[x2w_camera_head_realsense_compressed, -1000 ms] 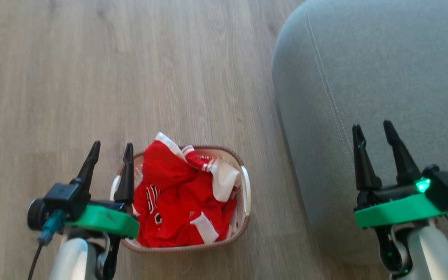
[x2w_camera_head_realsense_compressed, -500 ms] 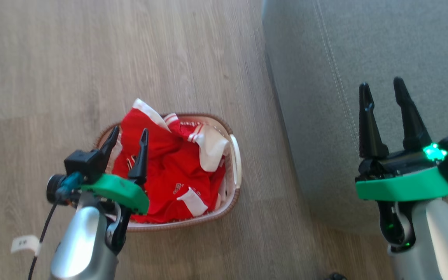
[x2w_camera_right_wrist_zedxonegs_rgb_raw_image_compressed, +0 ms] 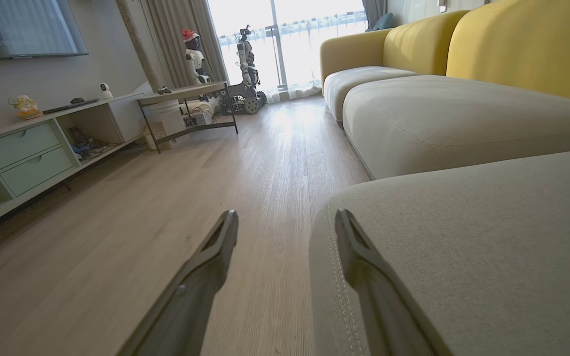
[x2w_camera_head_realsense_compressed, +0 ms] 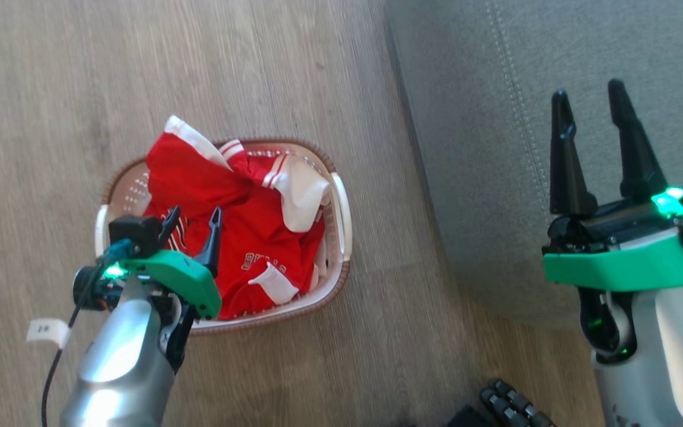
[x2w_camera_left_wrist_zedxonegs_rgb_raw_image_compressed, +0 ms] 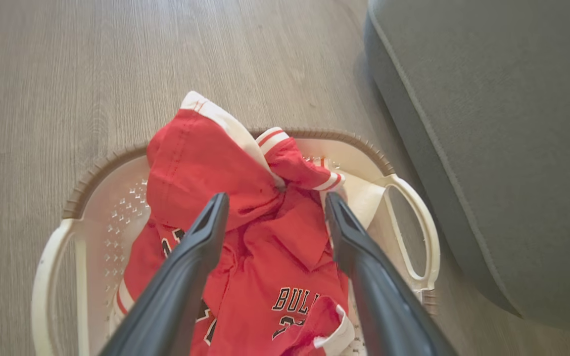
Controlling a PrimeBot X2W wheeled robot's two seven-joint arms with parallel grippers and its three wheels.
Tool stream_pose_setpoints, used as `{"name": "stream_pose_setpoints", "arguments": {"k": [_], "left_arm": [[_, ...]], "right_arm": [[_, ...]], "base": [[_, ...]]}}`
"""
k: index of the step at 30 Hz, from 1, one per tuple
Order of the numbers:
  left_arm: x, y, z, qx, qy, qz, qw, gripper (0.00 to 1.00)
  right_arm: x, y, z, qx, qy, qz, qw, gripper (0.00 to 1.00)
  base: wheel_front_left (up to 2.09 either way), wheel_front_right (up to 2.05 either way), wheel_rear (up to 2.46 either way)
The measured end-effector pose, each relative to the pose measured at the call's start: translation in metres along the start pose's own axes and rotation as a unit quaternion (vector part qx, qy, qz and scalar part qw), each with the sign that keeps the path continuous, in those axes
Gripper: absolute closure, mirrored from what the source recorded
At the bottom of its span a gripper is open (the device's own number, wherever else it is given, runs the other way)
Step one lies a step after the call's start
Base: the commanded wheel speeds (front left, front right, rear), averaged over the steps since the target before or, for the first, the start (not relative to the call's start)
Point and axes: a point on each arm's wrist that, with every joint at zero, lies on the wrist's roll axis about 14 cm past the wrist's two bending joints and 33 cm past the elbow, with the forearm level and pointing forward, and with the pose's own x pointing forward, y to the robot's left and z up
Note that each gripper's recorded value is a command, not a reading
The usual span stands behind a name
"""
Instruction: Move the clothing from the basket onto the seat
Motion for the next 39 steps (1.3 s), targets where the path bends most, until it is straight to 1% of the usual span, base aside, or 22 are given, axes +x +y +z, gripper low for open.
{"name": "stream_pose_setpoints", "arguments": {"k": [5, 10, 14, 19, 25, 28, 33, 39], "left_arm": [[0.015, 0.007, -0.019, -0.007, 0.037, 0.003, 0.999, 0.0], [0.031, 0.013, -0.035, 0.003, 0.07, -0.001, 0.998, 0.0], [0.04, 0.014, -0.054, 0.001, 0.106, -0.004, 0.994, 0.0], [0.049, 0.013, -0.078, -0.003, 0.152, -0.011, 0.988, 0.0], [0.065, 0.023, -0.103, -0.01, 0.204, -0.007, 0.979, 0.0], [0.073, 0.031, -0.112, -0.004, 0.222, -0.005, 0.975, 0.0], [0.083, 0.031, -0.125, 0.007, 0.246, -0.016, 0.969, 0.0], [0.088, 0.032, -0.149, 0.005, 0.29, -0.021, 0.957, 0.0]], "right_arm": [[0.011, -0.001, -0.005, -0.005, -0.002, 0.002, 1.0, 0.0], [0.02, -0.003, -0.012, -0.012, -0.002, 0.004, 1.0, 0.0], [0.026, -0.003, -0.02, -0.013, 0.002, 0.007, 1.0, 0.0], [0.032, -0.002, -0.025, -0.023, 0.002, 0.013, 1.0, 0.0], [0.042, -0.001, -0.034, -0.031, 0.0, 0.021, 0.999, 0.0], [0.044, -0.002, -0.041, -0.037, 0.005, 0.022, 0.999, 0.0], [0.046, -0.006, -0.05, -0.042, 0.012, 0.02, 0.999, 0.0], [0.046, -0.01, -0.061, -0.044, 0.023, 0.017, 0.999, 0.0]], "base": [[0.0, 0.0, 0.0], [0.0, 0.0, 0.0], [0.0, 0.0, 0.0], [0.0, 0.0, 0.0], [0.0, 0.0, 0.0], [0.0, 0.0, 0.0], [0.0, 0.0, 0.0], [0.0, 0.0, 0.0]]}}
